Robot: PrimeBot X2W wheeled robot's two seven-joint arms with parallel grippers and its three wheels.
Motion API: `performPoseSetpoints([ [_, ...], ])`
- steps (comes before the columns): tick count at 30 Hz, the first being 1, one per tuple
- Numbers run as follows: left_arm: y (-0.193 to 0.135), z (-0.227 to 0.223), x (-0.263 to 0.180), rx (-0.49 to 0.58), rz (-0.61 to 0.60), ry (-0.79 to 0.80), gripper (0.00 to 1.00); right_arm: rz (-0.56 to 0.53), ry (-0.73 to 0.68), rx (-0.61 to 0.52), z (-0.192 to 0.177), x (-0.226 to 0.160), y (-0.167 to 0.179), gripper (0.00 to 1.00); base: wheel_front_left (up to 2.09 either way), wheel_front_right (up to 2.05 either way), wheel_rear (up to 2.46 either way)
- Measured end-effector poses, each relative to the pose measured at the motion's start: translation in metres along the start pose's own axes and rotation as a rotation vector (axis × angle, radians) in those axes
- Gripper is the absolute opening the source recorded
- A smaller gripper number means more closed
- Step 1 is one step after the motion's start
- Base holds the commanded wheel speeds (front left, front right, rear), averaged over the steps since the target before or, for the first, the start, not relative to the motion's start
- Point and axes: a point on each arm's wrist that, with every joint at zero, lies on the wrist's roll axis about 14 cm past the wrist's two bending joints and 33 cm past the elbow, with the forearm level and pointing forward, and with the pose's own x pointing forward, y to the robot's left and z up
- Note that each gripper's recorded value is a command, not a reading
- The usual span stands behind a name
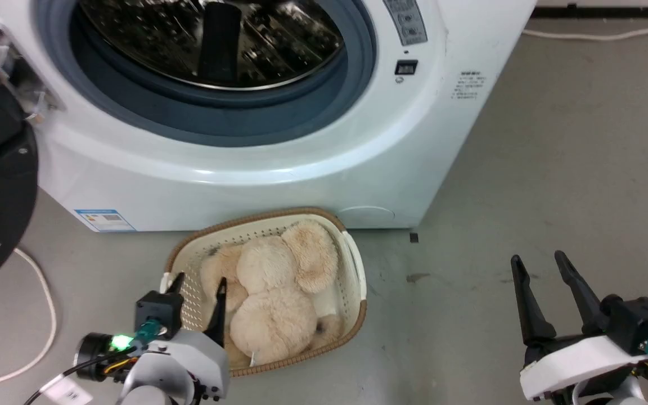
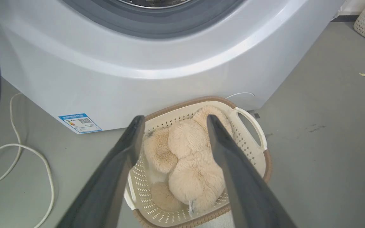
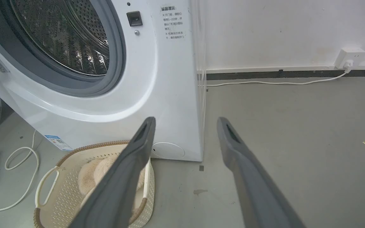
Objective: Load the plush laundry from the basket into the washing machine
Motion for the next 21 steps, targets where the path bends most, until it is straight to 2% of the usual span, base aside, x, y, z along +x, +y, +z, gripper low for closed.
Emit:
performPoseSetpoints([
  [9,-0.033,-0.050,0.027,-0.026,-0.144,0.180,1.00,-0.037,0.035,0.051,-0.018,0.006,-0.011,1.00,0.00,0.00,0.00],
  [15,-0.038,-0.069,0.044,-0.038,-0.190,0.250,1.00,-0.063,0.055,0.076,-0.028,0.009,-0.018,1.00,0.00,0.00,0.00],
  [21,-0.046,-0.113,0.047,-0.022,-0.250,0.425,1.00,-0.081,0.074,0.104,-0.039,0.013,-0.023,1.00,0.00,0.00,0.00],
])
